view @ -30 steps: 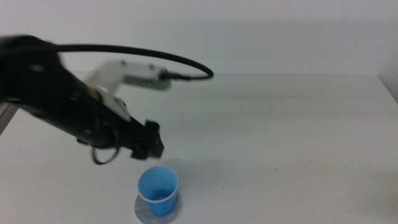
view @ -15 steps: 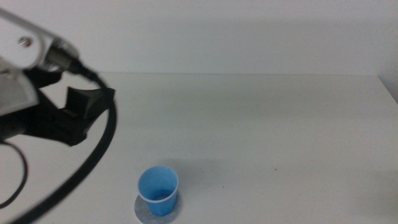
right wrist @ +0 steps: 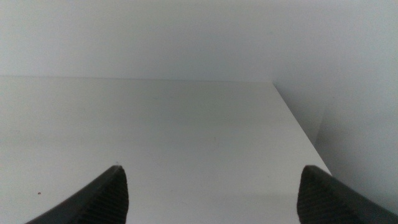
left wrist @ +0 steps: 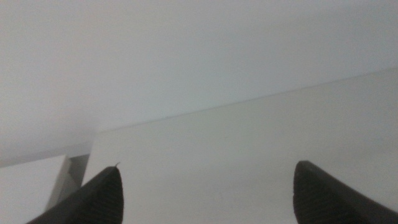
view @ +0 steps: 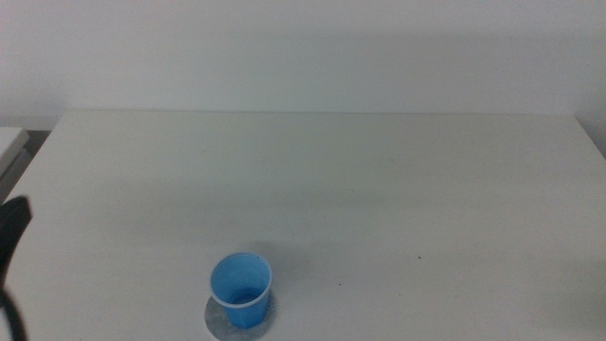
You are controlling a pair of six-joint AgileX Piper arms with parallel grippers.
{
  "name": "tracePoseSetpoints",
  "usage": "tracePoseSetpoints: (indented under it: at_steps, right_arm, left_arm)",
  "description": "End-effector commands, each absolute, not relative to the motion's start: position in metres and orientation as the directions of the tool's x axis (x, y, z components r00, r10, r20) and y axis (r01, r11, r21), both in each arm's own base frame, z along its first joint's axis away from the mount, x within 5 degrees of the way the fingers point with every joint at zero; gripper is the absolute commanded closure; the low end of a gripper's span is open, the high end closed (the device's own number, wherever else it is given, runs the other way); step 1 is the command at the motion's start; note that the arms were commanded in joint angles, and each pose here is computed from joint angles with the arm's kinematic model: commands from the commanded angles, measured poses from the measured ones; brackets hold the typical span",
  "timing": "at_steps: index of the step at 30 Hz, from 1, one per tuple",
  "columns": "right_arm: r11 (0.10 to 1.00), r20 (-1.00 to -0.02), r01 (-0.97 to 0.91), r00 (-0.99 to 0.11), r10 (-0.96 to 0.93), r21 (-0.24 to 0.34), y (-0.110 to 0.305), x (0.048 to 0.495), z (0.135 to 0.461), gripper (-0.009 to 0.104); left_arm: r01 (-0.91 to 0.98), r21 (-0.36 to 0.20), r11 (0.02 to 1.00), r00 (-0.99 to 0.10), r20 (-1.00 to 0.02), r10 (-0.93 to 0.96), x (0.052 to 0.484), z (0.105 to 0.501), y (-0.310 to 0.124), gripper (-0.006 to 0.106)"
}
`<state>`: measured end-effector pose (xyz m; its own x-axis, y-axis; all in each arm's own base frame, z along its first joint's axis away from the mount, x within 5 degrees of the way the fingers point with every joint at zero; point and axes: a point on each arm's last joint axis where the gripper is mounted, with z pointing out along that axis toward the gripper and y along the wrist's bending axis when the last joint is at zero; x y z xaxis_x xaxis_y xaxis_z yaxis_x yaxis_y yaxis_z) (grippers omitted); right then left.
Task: Place an empty cup on a cup mat.
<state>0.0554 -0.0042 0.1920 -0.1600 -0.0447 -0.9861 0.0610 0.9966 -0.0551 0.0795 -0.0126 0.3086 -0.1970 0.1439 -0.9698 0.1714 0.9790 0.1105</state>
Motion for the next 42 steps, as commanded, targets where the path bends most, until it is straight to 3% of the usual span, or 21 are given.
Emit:
tracePoseSetpoints:
  at_steps: [1, 6, 10, 15, 19, 24, 29, 33, 35, 37, 42]
  right_arm:
    - [0.996, -0.986, 0.061, -0.155, -0.059, -0.069, -0.004, 0.055, 0.192, 0.002]
    - [0.996, -0.986, 0.061, -0.155, -0.059, -0.069, -0.004, 0.055, 0.192, 0.002]
    - [0.996, -0.986, 0.061, -0.155, -0.059, -0.069, -0.004, 0.055, 0.192, 0.002]
    - [0.996, -0.986, 0.061, -0.155, -0.059, -0.069, -0.004, 0.055, 0.192, 0.002]
    - [0.996, -0.986, 0.061, -0.155, -0.059, -0.069, -0.004, 0.055, 0.192, 0.002]
    - [0.996, -0.986, 0.061, -0.155, -0.059, -0.069, -0.004, 0.055, 0.192, 0.002]
    - [0.996, -0.986, 0.061, -0.155, -0.059, -0.069, -0.004, 0.055, 0.192, 0.002]
    - [0.996, -0.986, 0.061, -0.155, -0.059, -0.069, -0.004, 0.055, 0.192, 0.002]
    - [0.996, -0.986, 0.061, -0.155, -0.059, -0.069, -0.004, 0.055, 0.192, 0.002]
    - [0.996, -0.986, 0.061, -0.155, -0.059, -0.069, -0.004, 0.055, 0.192, 0.002]
    - [0.996, -0.986, 0.061, -0.155, -0.059, -0.069, -0.004, 0.055, 0.192, 0.002]
  left_arm:
    - [0.143, 0.087, 0.986, -0.158, -0.981, 0.109, 0.069, 0.303, -0.011, 0.007]
    - [0.111, 0.11, 0.988, -0.045, -0.992, 0.116, 0.046, 0.306, -0.009, 0.007]
    - [0.084, 0.179, 0.98, -0.025, -0.983, 0.181, 0.038, 0.296, -0.006, 0.007]
    - [0.04, 0.174, 0.984, 0.111, -0.979, 0.169, 0.034, 0.281, -0.004, 0.007]
    - [0.045, 0.169, 0.985, 0.068, -0.984, 0.165, 0.042, 0.261, -0.004, 0.007]
    - [0.037, 0.113, 0.993, 0.079, -0.991, 0.11, 0.05, 0.24, -0.003, 0.007]
    - [0.047, 0.113, 0.993, 0.025, -0.993, 0.112, 0.052, 0.225, -0.004, 0.007]
    - [0.06, 0.018, 0.998, -0.026, -0.999, 0.02, 0.056, 0.207, -0.005, 0.007]
    - [0.054, 0.013, 0.998, -0.02, -1.0, 0.014, 0.056, 0.203, -0.004, 0.007]
    - [0.071, 0.036, 0.997, -0.08, -0.996, 0.041, 0.056, 0.198, -0.006, 0.007]
    - [0.069, 0.032, 0.997, -0.072, -0.997, 0.037, 0.056, 0.199, -0.005, 0.007]
